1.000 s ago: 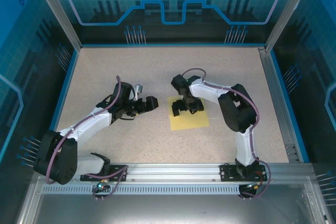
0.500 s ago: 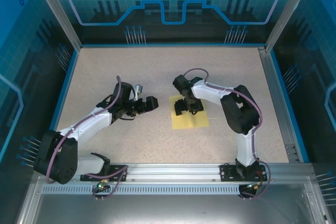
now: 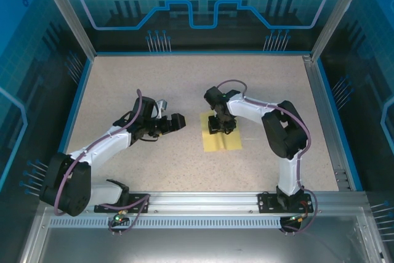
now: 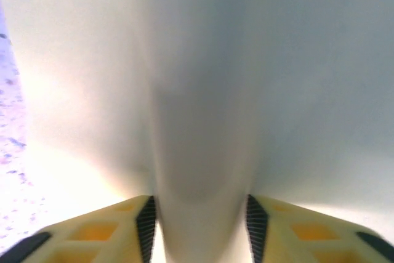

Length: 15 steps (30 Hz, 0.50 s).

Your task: Fold a paper plane with a square sheet of paper (pick it up from the middle)

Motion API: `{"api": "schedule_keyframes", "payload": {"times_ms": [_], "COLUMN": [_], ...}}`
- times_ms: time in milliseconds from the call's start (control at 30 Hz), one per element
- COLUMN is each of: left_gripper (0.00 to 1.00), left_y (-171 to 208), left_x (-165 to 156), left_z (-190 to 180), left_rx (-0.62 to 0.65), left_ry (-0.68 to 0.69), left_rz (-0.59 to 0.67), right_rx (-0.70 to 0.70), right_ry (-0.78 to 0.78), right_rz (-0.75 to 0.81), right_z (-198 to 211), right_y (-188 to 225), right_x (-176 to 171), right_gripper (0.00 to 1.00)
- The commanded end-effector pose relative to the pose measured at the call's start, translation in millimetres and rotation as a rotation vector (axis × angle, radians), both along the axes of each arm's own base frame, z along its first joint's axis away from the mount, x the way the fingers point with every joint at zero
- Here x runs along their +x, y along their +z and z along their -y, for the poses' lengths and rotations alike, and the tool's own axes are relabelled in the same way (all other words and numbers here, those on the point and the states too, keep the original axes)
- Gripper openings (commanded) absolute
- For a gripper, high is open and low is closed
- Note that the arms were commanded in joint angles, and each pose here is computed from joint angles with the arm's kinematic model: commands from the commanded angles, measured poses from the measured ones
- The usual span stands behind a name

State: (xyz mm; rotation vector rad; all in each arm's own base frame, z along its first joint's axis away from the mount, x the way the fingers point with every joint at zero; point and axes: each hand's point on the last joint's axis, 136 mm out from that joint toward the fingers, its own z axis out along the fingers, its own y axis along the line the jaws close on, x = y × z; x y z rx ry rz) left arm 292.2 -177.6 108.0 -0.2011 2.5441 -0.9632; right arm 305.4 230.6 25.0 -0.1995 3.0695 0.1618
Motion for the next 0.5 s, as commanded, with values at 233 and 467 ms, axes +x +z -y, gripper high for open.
{"api": "schedule_keyframes", "payload": {"times_ms": [233, 467], "left_gripper": [0.99, 0.98], "left_y": [12.6, 14.9], "left_x": [-0.9, 1.7], "left_z": [6.1, 7.9], "left_rx": [-0.007, -0.015], "left_ry": [-0.039, -0.037], "left_rz": [0.031, 0.028], "right_rx": [0.159, 0.321], "right_ry": [-0.025, -0.015], "right_rz": [0.039, 0.077], "right_z": [-10.2, -25.9], "right_y": [38.6, 70.7], "right_x": [2.2, 1.8], "right_gripper": [0.26, 0.27]}}
